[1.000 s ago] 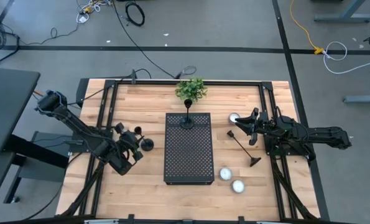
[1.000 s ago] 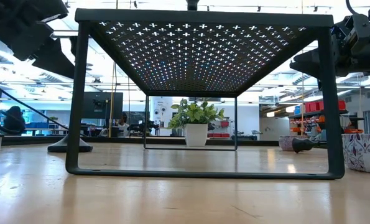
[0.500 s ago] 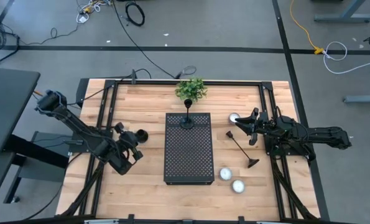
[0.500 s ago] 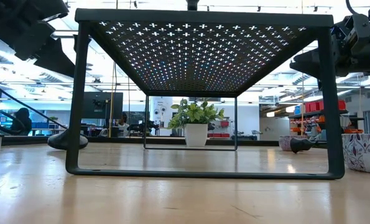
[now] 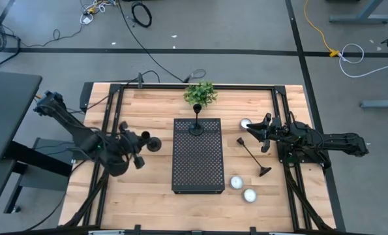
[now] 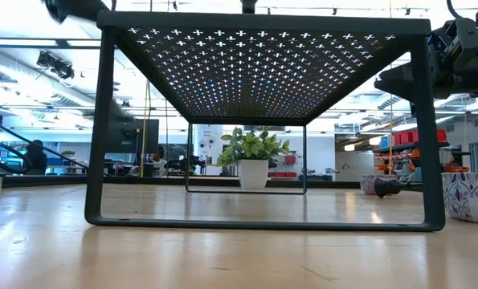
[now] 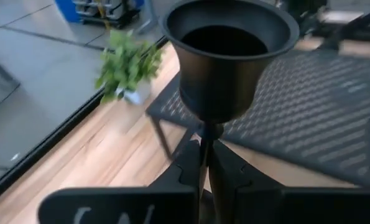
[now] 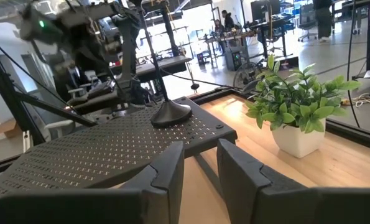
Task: Pick & Place candle stick holders
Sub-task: Put the left black candle holder on the shelf
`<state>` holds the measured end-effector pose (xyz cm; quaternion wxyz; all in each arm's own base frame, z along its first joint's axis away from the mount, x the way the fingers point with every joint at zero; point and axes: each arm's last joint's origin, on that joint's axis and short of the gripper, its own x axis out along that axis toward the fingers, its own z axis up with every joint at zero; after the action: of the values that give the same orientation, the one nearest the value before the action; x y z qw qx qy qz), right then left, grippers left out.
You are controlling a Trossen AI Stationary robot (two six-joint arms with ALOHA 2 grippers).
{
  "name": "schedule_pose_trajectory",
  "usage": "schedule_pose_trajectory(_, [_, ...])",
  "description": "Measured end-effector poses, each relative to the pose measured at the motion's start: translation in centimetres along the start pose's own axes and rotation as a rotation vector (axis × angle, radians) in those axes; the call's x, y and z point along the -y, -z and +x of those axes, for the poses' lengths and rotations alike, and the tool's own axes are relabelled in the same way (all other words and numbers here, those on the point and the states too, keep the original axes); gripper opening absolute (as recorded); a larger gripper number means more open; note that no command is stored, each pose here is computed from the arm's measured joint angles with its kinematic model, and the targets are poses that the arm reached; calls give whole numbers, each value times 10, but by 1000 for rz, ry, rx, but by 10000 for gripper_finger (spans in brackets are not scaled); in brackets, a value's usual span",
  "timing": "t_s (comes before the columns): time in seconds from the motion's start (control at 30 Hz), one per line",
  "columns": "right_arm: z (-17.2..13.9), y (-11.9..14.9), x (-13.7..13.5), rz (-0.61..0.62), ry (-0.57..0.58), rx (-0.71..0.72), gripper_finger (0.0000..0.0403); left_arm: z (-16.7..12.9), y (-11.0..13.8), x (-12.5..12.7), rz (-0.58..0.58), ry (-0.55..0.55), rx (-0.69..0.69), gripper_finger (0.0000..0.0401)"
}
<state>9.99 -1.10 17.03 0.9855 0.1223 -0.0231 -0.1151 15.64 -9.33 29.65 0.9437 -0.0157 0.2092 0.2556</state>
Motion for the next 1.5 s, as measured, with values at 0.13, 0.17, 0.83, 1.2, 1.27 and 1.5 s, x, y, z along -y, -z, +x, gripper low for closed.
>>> schedule_pose_trajectory(0.13, [0, 0, 0, 0, 0, 0, 96, -9, -27, -1, 18, 23, 37, 12])
schedule_pose_trajectory(0.17, [0, 0, 0, 0, 0, 1, 96, -10, -33, -3, 25, 20, 45, 12])
schedule_pose_trajectory(0.83, [0, 0, 0, 0, 0, 0, 96, 53, -89, -42, 36, 195, 32, 12])
schedule_pose_trajectory(1.2, [0, 0, 0, 0, -2, 0, 96, 98, -97, -58, 9, 268, 13, 12])
schedule_pose_trajectory(1.27, [0, 0, 0, 0, -2, 0, 96, 107, -95, -61, 4, 267, -12, 12])
schedule_pose_trajectory(1.5, [0, 0, 0, 0, -10, -1, 96, 124, -94, -71, -19, 281, -33, 12])
